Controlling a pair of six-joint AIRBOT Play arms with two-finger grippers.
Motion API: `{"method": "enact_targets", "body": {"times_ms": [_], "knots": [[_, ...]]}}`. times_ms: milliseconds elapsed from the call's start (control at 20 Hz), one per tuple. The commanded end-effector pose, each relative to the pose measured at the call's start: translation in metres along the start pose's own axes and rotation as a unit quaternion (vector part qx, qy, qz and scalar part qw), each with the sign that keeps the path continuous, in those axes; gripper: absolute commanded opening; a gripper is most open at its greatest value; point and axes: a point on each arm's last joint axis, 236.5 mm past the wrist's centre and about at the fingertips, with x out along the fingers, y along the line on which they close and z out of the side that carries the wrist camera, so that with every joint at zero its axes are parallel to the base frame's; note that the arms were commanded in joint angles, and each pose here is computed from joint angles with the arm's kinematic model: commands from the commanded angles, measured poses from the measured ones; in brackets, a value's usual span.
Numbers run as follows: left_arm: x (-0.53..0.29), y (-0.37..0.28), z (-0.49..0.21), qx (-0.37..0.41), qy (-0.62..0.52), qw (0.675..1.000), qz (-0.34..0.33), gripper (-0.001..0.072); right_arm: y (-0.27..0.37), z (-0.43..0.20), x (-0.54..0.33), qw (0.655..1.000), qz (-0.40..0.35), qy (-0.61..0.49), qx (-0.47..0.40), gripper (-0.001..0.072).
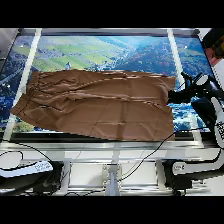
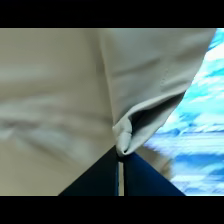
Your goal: Fold the clothes and pants, and hang the long-sleeved shirts on hangers.
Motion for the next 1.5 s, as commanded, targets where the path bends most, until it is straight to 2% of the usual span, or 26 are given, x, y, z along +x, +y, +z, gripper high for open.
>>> {"method": "enact_targets", "body": {"times_ms": [0,150,200,250,300,350,450,500,550,600,650,800,900,950,1000,1150,1350,1400,1450], "knots": [[0.0,0.0,0.0,0.0,0.0,1.0,0.0,0.0486,-0.023,0.029,0.0,0.997,-0.046,-0.065,0.016,0.0011],[0.0,0.0,-0.002,0.0,0.004,1.0,0.0,0.0487,-0.023,0.028,0.0,0.997,-0.046,-0.064,0.016,0.0014],[0.0,0.0,-0.002,0.0,0.005,1.0,0.0,0.0487,-0.023,0.028,0.0,0.997,-0.046,-0.063,0.019,0.012],[-0.001,0.0,-0.003,-0.001,0.007,1.0,0.0,0.0487,-0.024,0.03,0.0,0.996,-0.045,-0.069,0.044,0.0501],[-0.002,0.0,-0.003,-0.002,0.007,1.0,0.0,0.0487,-0.024,0.033,-0.002,0.994,-0.044,-0.074,0.069,0.0716],[-0.005,0.0,-0.003,-0.002,0.005,1.0,0.0,0.0486,-0.024,0.037,-0.007,0.993,-0.045,-0.08,0.076,0.0691],[-0.017,-0.001,0.003,0.002,-0.009,1.0,0.001,0.0484,-0.023,0.05,-0.024,0.993,-0.05,-0.089,0.066,0.0688],[-0.026,0.002,0.008,0.008,-0.021,1.0,0.008,0.0452,-0.023,0.057,-0.037,0.992,-0.056,-0.093,0.059,0.0663],[-0.038,0.006,0.013,0.019,-0.034,0.999,0.02,0.0302,-0.025,0.065,-0.054,0.992,-0.07,-0.098,0.048,0.0593],[-0.053,0.013,0.02,0.03,-0.051,0.998,0.035,0.0095,-0.028,0.071,-0.074,0.99,-0.086,-0.106,0.037,0.0542],[-0.071,0.023,0.025,0.043,-0.067,0.995,0.058,0.0045,-0.031,0.077,-0.099,0.987,-0.106,-0.116,0.026,0.0531],[-0.118,0.049,0.026,0.07,-0.086,0.987,0.115,0.0044,-0.028,0.076,-0.172,0.977,-0.146,-0.152,-0.02,0.0228],[-0.142,0.054,0.018,0.153,-0.074,0.978,0.122,0.0042,-0.027,0.064,-0.215,0.967,-0.175,-0.179,-0.04,0.0014],[-0.149,0.056,0.007,0.195,-0.053,0.973,0.113,0.0042,-0.028,0.055,-0.231,0.964,-0.185,-0.186,-0.044,0.0012],[-0.15,0.056,-0.003,0.189,-0.041,0.977,0.089,0.0042,-0.031,0.045,-0.246,0.962,-0.188,-0.194,-0.036,0.0012],[-0.131,0.065,-0.037,0.064,-0.01,0.998,-0.007,0.0042,-0.057,-0.003,-0.264,0.958,-0.204,-0.201,0.006,0.0011],[-0.093,0.072,-0.08,-0.05,0.016,0.996,-0.076,0.0047,-0.077,-0.082,-0.217,0.965,-0.188,-0.167,0.067,0.0011],[-0.083,0.073,-0.088,-0.066,0.019,0.995,-0.079,0.012,-0.076,-0.094,-0.2,0.969,-0.182,-0.154,0.07,0.0011],[-0.072,0.071,-0.094,-0.082,0.017,0.993,-0.086,0.0314,-0.072,-0.104,-0.185,0.973,-0.169,-0.141,0.073,0.0011]]}}
